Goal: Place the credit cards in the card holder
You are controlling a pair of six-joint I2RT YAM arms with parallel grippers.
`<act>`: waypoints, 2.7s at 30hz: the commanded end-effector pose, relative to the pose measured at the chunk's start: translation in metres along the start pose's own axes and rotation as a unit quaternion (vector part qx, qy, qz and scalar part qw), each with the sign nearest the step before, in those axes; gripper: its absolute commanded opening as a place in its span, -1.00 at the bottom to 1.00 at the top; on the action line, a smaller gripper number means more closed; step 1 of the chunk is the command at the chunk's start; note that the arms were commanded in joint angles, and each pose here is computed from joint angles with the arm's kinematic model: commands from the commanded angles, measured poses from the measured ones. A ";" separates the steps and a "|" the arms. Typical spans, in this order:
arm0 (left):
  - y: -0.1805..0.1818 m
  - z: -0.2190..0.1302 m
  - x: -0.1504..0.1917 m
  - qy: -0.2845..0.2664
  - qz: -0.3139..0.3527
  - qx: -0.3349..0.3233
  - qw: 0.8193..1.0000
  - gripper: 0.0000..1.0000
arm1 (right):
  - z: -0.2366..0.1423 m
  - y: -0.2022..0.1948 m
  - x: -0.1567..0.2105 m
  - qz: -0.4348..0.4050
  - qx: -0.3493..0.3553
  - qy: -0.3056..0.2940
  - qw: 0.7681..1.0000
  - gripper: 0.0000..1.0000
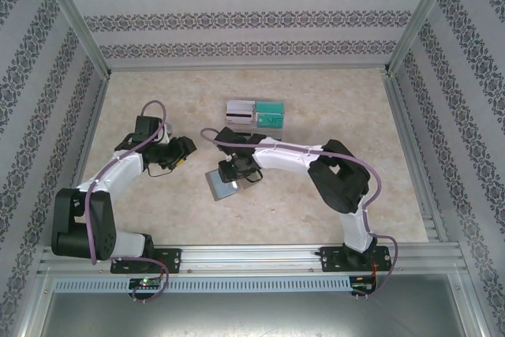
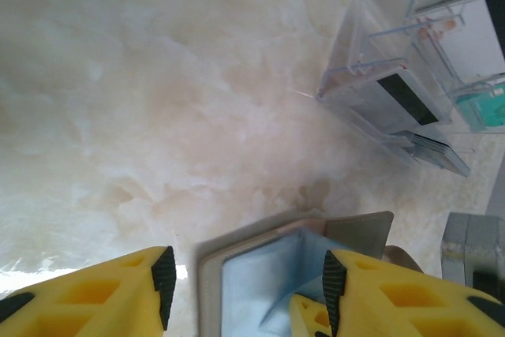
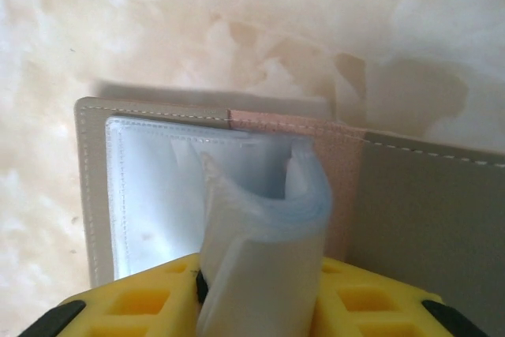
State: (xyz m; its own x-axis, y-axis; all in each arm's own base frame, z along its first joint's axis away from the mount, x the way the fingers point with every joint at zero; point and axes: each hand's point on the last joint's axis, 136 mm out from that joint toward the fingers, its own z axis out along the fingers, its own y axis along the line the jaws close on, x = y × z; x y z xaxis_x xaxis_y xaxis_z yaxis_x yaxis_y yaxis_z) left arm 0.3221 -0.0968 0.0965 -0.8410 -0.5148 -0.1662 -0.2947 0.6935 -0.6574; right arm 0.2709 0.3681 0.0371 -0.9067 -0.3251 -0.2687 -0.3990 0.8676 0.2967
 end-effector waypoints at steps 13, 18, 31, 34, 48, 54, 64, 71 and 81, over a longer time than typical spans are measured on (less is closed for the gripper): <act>-0.045 0.058 0.043 0.099 0.073 0.008 0.992 -0.41 | -0.021 0.022 -0.025 0.049 -0.276 -0.063 0.958 -0.33; -0.034 0.070 0.048 0.112 0.087 -0.038 0.989 -0.70 | -0.022 0.021 -0.025 0.059 -0.295 -0.071 0.951 -0.32; -0.032 0.079 0.057 0.128 0.082 -0.042 0.987 -0.99 | -0.016 0.018 -0.024 0.073 -0.313 -0.071 0.944 -0.32; -0.033 0.082 0.063 0.137 0.087 -0.045 0.986 -0.99 | -0.016 0.018 -0.026 0.077 -0.318 -0.072 0.942 -0.33; -0.031 0.090 0.064 0.142 0.089 -0.051 0.984 -0.99 | -0.026 0.004 -0.029 0.090 -0.288 -0.084 0.950 0.30; -0.044 0.091 0.064 0.143 0.091 -0.038 0.985 -0.98 | -0.017 0.001 -0.027 0.097 -0.287 -0.082 0.949 0.38; -0.054 0.093 0.075 0.154 0.098 -0.037 0.982 -0.98 | -0.031 -0.010 -0.037 0.122 -0.268 -0.112 0.949 0.58; -0.054 0.099 0.076 0.158 0.095 -0.037 0.982 -0.98 | -0.060 -0.025 -0.041 0.146 -0.255 -0.146 0.945 0.58; -0.073 0.106 0.083 0.167 0.107 -0.027 0.980 -0.98 | -0.075 -0.067 -0.033 0.195 -0.212 -0.183 0.940 0.54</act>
State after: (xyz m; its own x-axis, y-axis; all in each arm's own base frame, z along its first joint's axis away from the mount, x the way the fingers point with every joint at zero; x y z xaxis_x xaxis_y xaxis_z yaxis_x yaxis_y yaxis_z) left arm 0.3199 -0.2304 0.0436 -0.9823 -0.1827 -0.0423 -0.1251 0.8065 -0.5779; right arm 0.3126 0.3064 0.0882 -0.9373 0.1487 -0.3153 -0.1588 0.6231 0.7659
